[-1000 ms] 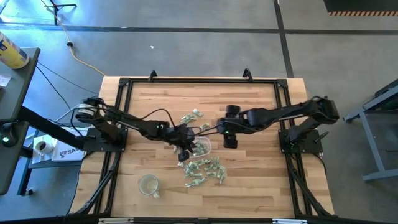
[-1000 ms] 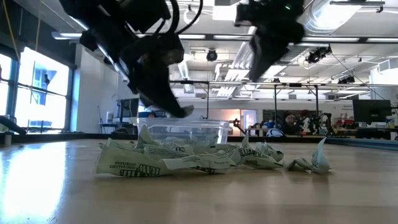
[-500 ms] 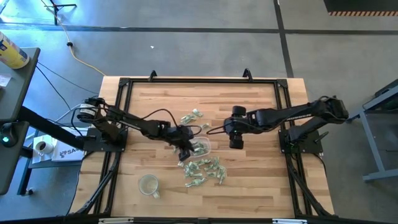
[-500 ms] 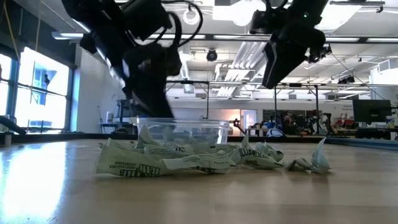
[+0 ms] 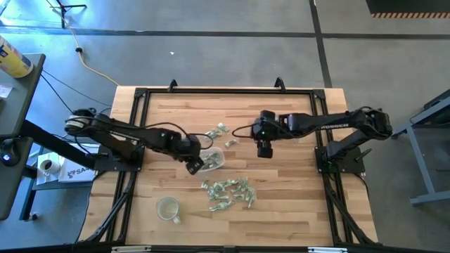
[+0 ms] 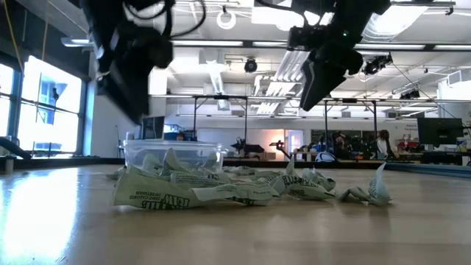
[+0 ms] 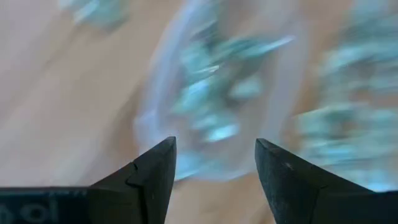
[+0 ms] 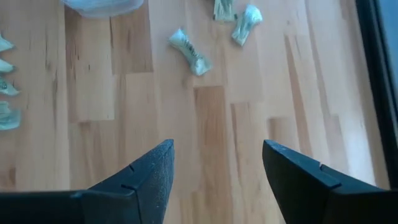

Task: Pick and place Stevia / Truvia into bins
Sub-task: Adjust the transparent container

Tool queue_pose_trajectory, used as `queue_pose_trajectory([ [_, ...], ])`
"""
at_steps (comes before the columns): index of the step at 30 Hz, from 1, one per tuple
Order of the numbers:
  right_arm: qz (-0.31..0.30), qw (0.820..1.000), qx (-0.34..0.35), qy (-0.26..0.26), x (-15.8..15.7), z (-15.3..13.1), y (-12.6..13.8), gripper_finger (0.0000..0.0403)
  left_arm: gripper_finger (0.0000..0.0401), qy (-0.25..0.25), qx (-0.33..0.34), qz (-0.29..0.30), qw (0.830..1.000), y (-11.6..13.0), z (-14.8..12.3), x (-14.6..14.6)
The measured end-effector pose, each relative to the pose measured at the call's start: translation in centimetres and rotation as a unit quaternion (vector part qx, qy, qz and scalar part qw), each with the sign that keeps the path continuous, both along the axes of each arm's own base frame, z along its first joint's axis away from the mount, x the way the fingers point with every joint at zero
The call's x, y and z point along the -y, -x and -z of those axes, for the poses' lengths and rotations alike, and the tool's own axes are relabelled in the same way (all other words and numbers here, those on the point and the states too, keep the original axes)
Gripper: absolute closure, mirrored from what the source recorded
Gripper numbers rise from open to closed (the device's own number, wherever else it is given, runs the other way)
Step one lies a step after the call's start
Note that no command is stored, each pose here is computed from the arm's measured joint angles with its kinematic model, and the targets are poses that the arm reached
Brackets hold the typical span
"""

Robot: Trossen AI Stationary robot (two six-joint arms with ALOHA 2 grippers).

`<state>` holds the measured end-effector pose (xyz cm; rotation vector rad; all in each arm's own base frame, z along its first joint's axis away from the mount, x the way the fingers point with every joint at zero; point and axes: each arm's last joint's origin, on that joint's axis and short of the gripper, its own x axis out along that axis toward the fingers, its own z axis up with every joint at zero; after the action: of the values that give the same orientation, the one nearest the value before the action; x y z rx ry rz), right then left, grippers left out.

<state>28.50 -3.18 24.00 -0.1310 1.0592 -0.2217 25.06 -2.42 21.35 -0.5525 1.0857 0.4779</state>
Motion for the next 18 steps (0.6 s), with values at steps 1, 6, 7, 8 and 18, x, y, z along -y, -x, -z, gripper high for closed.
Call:
queue_pose_trajectory([
  [1,-0.002,1.000,0.005,0.001,0.3,0.0,-0.1,0.0169,0.0149,-0.007,-0.016,-0.016,1.000,0.3,0.4,-0.1],
  [6,0.009,1.000,0.004,-0.021,1.9,0.6,-0.4,0.0169,0.0160,-0.023,-0.050,-0.071,0.996,1.5,1.7,-0.6],
  [7,0.010,1.000,0.001,-0.025,2.1,0.8,-0.4,0.0169,0.0165,-0.033,-0.047,-0.081,0.995,1.6,1.7,-0.6],
  [8,0.011,1.000,-0.002,-0.027,2.3,1.0,-0.5,0.0169,0.0171,-0.043,-0.043,-0.085,0.995,1.7,1.7,-0.7],
  [18,-0.012,0.999,-0.022,-0.032,2.6,2.4,-1.2,0.0170,0.0248,0.005,-0.055,-0.112,0.992,2.9,4.7,-2.1],
])
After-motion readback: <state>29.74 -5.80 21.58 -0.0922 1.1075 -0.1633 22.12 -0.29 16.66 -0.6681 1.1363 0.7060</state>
